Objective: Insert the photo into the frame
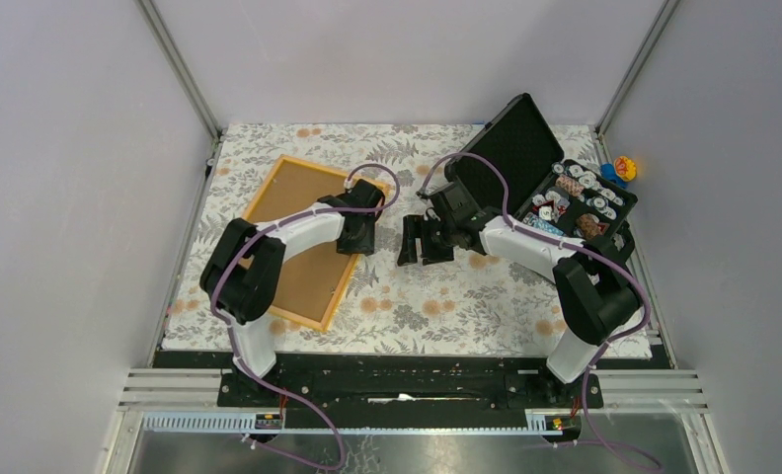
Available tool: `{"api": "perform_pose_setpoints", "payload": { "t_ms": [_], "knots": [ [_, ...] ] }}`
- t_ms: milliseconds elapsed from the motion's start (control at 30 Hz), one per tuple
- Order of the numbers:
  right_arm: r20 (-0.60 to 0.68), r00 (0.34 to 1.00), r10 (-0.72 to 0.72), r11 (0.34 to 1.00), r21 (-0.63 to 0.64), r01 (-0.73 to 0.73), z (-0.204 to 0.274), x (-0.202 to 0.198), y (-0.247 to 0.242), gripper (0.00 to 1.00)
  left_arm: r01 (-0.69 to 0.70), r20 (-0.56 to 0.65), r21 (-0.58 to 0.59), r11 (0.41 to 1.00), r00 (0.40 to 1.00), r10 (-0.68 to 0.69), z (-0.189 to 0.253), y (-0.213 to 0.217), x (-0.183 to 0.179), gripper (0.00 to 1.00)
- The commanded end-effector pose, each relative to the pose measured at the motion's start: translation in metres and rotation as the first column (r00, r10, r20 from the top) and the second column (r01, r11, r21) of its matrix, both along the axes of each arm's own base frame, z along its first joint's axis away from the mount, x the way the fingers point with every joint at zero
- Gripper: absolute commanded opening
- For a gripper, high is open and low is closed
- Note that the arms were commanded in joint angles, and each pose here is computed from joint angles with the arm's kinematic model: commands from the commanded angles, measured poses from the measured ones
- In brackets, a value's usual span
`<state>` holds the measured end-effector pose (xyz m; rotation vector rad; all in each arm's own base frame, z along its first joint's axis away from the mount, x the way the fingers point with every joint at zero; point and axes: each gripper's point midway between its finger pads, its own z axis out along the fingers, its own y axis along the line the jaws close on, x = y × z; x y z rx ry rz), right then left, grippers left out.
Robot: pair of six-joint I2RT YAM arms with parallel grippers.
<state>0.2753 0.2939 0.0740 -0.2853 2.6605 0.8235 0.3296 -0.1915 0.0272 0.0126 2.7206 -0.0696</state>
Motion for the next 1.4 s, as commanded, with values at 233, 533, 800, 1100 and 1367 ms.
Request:
{"api": "perform_pose_setpoints", "payload": {
  "t_ms": [233,533,800,1100,1367],
  "knots": [
    [-0.002,1.0,0.021,0.997,0.078,-0.021,0.001,-0.008,0.007,0.76,0.024,-0.011,0.102,0.995,1.0,-0.023,-0.02,-0.003,0.012,0.28],
    [-0.046,0.997,-0.057,0.992,0.11,0.062,0.001,0.0,0.014,0.88,0.034,-0.058,0.15,0.988,0.998,-0.026,-0.04,0.004,0.003,0.39],
    [-0.14,0.973,-0.184,0.974,0.104,0.199,-0.006,0.016,0.002,0.9,0.063,-0.048,0.189,0.98,0.997,-0.055,-0.028,0.004,0.006,0.0],
    [-0.359,0.89,-0.279,0.914,0.186,0.361,0.0,0.041,0.039,0.85,0.088,0.103,0.086,0.992,0.99,-0.097,0.044,-0.009,0.012,0.0],
    [-0.395,0.826,-0.403,0.832,0.219,0.51,0.012,0.078,0.054,0.84,0.107,0.131,0.05,0.993,0.985,-0.113,0.063,-0.006,-0.001,0.0]
  ]
}}
